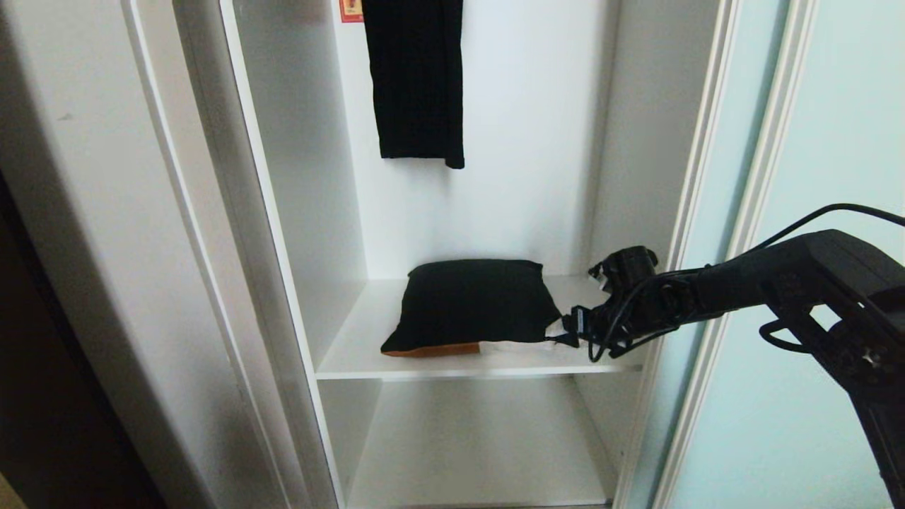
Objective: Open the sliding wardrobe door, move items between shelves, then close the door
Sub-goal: Place the pillow on the lower shelf
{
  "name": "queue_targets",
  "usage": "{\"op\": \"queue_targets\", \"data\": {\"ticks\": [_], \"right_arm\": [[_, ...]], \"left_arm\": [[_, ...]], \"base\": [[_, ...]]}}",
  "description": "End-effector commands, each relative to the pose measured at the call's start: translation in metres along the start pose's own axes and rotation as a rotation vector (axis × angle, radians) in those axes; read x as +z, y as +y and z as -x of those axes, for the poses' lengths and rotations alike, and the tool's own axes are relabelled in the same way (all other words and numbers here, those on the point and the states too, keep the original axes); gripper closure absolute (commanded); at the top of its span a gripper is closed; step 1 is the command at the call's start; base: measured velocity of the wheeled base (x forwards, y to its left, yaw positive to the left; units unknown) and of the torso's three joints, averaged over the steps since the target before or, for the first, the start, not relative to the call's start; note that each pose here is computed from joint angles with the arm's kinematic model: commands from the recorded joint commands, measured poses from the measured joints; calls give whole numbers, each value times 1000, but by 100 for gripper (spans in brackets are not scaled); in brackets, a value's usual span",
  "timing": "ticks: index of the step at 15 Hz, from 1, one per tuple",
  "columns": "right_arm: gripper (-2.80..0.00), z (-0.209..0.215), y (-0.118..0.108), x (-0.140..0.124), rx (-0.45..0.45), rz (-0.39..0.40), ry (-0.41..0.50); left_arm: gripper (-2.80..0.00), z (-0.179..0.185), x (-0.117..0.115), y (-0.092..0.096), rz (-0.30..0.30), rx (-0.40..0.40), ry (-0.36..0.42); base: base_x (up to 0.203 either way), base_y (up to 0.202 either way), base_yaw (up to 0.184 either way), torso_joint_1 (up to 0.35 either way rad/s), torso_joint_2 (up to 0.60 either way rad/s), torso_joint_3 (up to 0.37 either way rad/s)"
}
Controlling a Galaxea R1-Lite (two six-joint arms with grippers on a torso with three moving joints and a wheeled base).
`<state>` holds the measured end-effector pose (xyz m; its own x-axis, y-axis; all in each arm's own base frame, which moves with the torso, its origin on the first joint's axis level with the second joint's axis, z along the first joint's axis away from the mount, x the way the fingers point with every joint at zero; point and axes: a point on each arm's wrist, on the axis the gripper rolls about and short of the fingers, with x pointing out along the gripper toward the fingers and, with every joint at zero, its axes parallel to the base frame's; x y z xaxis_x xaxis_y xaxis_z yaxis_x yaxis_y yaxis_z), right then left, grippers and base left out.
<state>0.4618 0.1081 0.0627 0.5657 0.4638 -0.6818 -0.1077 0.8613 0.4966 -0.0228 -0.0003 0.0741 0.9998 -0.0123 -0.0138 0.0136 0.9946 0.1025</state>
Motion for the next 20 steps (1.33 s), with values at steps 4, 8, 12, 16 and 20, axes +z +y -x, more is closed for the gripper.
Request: {"op": "queue_targets", "data": {"ticks": [4, 8, 12, 16, 20], "right_arm": [[-280, -27, -9, 10, 9, 4, -24], [-280, -50, -18, 6, 5, 2, -17], [-280, -50, -21, 11, 4, 4, -38], [-280, -29, -40, 24, -31, -37, -59], [-280, -32, -54, 26, -42, -49, -68]], "left_arm": [[0, 0, 0, 0, 0, 0, 3], [0, 0, 0, 0, -1, 0, 3], [0, 0, 0, 0, 0, 0, 3], [0, 0, 0, 0, -1, 0, 3], [0, 0, 0, 0, 0, 0, 3]], "base": [[0, 0, 0, 0, 0, 0], [0, 0, 0, 0, 0, 0], [0, 0, 0, 0, 0, 0], [0, 0, 0, 0, 0, 0], [0, 0, 0, 0, 0, 0]]}}
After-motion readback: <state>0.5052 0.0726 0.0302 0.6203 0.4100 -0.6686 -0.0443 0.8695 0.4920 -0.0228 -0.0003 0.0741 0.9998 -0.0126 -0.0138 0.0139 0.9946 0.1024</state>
